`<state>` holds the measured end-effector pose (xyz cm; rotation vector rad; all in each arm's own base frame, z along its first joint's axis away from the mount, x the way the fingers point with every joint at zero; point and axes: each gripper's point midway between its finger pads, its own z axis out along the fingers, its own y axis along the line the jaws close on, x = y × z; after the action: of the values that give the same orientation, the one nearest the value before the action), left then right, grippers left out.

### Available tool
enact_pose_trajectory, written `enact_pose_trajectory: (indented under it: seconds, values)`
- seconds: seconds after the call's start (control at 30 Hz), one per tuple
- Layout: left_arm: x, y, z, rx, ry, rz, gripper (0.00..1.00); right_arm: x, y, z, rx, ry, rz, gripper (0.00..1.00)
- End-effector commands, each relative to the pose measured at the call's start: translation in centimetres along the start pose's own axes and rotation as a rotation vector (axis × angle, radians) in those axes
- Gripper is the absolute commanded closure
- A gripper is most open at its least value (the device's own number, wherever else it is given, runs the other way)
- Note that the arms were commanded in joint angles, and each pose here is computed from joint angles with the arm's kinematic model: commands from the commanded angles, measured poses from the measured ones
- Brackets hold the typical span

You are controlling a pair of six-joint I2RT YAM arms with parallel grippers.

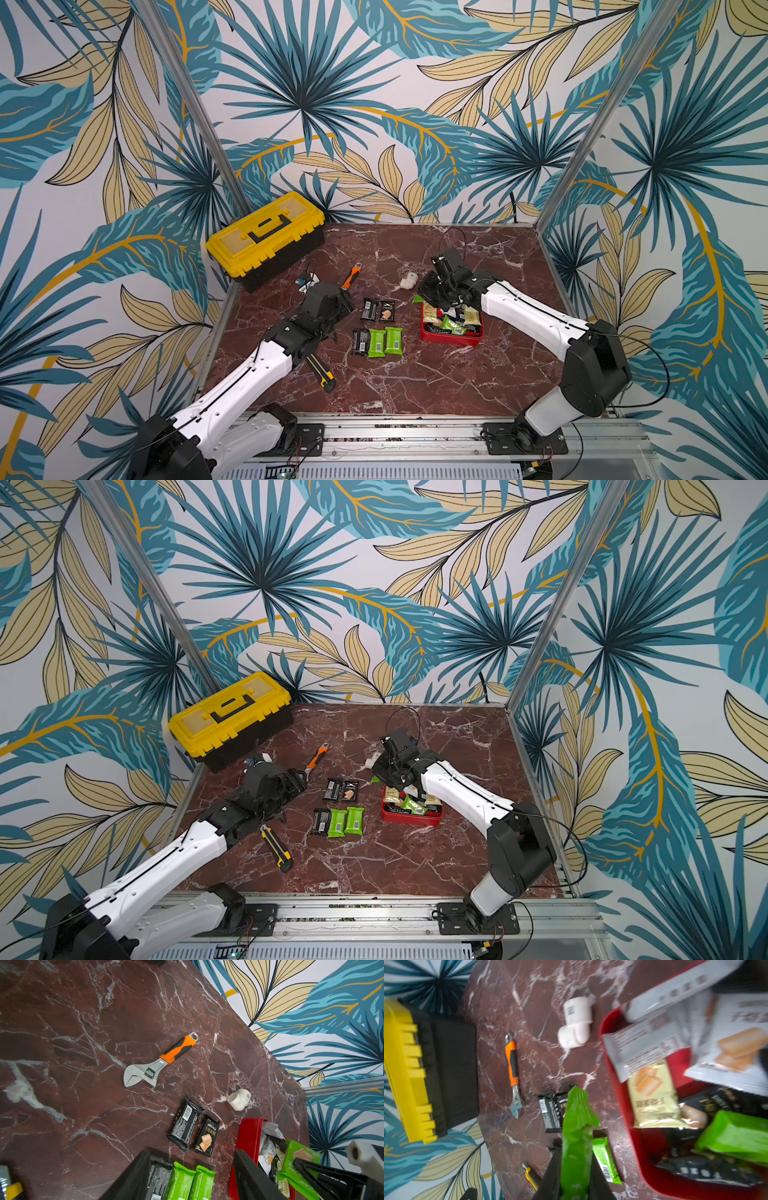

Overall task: Take the cookies out of the storage box
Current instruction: Place the cookie at the center of the board.

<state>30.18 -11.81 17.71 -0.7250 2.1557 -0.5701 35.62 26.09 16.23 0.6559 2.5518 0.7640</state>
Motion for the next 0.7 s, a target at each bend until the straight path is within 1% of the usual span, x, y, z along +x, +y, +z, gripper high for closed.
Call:
enact_pose_trajectory:
  seconds: [0.0,0.13,0.23,0.3,0.37,0.67]
  values:
    - [-0.1,2.5,-0.9,-0.063,-0.023,-0.012,0.31,3.0,2.3,1.8,-0.007,0.058,-0.127,0.84]
    - [-0.6,4.2,-2.4,-0.104,-0.059,-0.018,0.31,5.7,5.4,4.6,-0.045,0.105,-0.180,0.84]
    - [-1.0,5.5,-3.7,-0.133,-0.089,-0.023,0.31,7.4,6.9,7.1,-0.064,0.145,-0.176,0.84]
    - [-1.1,6.2,-4.3,-0.140,-0.105,-0.030,0.31,7.7,7.6,8.6,-0.069,0.150,-0.166,0.84]
    - [-1.2,6.5,-4.8,-0.134,-0.114,-0.030,0.31,9.6,8.4,10.0,-0.074,0.180,-0.182,0.84]
    - [-1.8,6.7,-6.2,-0.119,-0.144,0.020,0.28,12.0,9.0,15.8,-0.053,0.235,-0.167,0.84]
